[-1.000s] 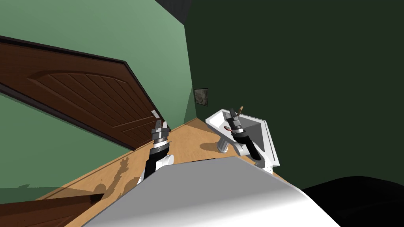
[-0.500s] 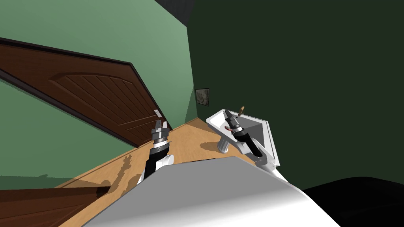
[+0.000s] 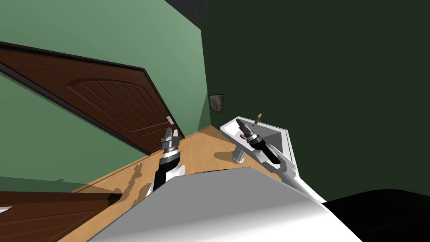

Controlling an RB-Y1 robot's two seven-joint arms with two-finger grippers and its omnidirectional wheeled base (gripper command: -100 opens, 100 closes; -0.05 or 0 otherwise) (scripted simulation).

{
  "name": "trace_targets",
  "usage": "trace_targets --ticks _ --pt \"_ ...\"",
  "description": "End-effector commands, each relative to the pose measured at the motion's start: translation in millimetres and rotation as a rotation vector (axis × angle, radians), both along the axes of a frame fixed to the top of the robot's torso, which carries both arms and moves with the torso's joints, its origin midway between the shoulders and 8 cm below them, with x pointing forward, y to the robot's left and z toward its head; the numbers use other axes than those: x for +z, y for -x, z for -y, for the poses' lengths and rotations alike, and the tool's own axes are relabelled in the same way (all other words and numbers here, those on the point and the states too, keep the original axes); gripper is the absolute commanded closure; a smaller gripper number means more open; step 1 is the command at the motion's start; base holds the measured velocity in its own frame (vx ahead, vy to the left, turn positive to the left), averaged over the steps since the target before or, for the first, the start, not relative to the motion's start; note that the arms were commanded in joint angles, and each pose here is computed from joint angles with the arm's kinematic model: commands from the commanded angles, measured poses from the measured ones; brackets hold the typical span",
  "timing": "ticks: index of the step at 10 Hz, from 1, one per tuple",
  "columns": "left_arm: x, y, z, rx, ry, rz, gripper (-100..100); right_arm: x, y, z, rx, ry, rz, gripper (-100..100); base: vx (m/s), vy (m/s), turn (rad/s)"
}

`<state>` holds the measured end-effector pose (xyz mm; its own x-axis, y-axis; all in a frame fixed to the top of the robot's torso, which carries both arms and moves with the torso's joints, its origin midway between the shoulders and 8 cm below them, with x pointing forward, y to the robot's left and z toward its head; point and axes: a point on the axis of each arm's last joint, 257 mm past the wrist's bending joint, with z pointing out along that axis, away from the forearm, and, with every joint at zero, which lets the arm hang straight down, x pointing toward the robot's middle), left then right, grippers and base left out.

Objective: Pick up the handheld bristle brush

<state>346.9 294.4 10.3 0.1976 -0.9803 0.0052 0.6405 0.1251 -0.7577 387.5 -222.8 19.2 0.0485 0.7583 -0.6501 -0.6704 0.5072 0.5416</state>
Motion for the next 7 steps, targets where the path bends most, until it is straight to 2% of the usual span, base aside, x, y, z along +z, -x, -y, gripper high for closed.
trace_targets --ticks 1,4,5,6,7 --pt "0.0 0.0 0.0 0.0 0.0 0.0 0 -3.2 -3.0 -0.6 -0.001 0.048 -0.006 -100 -0.007 0.001 0.031" --pt "0.0 0.0 0.0 0.0 0.0 0.0 0 -19.6 -12.3 -0.9 -0.019 0.192 -0.026 -100 0.0 0.003 0.037" --pt "0.0 0.0 0.0 0.0 0.0 0.0 0 -20.2 -12.1 -1.5 -0.015 0.207 -0.027 -100 0.004 0.002 0.022" --pt "0.0 0.0 0.0 0.0 0.0 0.0 0 -29.7 -16.7 0.4 -0.028 0.275 -0.038 -100 0.009 0.003 0.041" --pt "0.0 0.0 0.0 0.0 0.0 0.0 0 -30.3 -16.6 0.0 -0.024 0.289 -0.039 -100 0.01 0.002 0.018"
